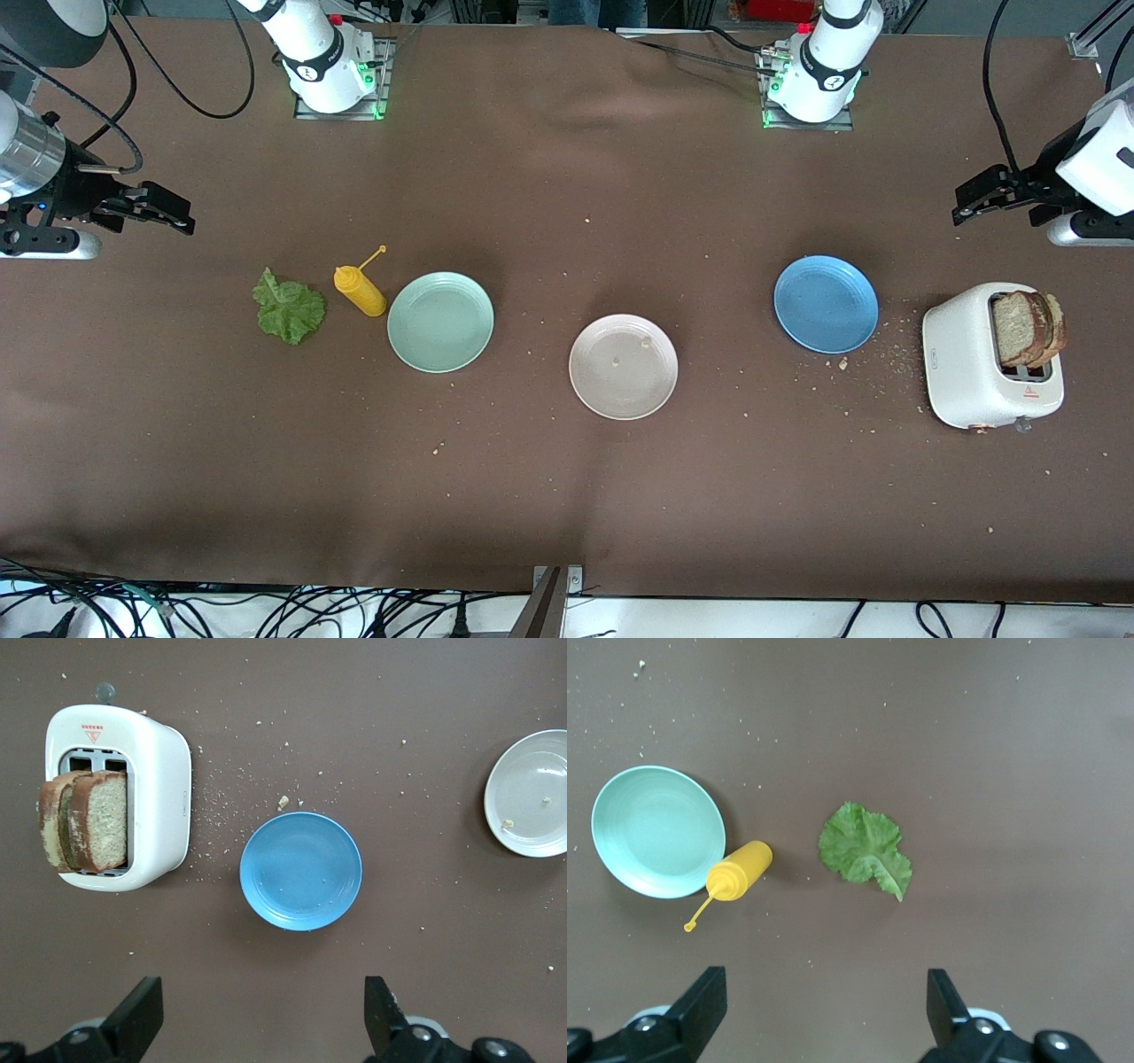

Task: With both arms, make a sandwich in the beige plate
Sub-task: 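Reach the right gripper to the bottle while the left gripper reaches the toast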

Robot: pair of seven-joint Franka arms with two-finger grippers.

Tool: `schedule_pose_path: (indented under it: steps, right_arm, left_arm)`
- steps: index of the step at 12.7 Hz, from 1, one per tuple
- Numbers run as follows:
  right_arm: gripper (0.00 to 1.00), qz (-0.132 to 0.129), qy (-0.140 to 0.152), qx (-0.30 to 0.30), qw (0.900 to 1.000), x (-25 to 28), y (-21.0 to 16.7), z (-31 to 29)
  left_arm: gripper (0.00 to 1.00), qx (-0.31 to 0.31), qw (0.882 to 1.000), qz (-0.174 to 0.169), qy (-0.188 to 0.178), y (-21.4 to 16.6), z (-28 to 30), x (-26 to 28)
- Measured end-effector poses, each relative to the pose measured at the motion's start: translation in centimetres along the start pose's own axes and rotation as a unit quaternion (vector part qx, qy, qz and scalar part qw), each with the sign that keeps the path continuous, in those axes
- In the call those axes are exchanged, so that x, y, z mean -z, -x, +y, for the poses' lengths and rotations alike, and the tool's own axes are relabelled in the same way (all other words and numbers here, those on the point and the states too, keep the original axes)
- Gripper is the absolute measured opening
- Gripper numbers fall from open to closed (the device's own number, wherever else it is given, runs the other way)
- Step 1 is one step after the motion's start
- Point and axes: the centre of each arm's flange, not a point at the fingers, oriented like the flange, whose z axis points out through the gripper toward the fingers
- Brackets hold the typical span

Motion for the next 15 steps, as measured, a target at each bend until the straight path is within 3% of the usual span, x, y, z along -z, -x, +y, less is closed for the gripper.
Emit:
schedule_pose_path:
  steps: [4,9,12,15]
  right_arm:
    - [1.00,0.001,-0.018,0.013,1.000,-0.2,-0.5,-0.3]
    - [1.00,-0.016,-0.047,0.138,0.989,-3.0,-2.0,0.5]
    - [1.00,-0.022,-0.060,0.217,0.974,-5.4,-3.4,1.0]
    - [1.00,-0.001,-0.131,0.305,0.943,-7.9,-4.6,3.2]
  left_arm:
    - [1.00,0.000,1.000,-0.001,0.000,0.0,0.0,-0.1]
    - [1.00,0.005,1.000,-0.004,0.000,-0.2,-0.6,-0.4]
    - [1.00,0.014,1.000,-0.013,0.000,-0.8,-2.0,-1.5]
    - [1.00,0.000,1.000,-0.018,0.001,-2.6,-5.6,-4.2]
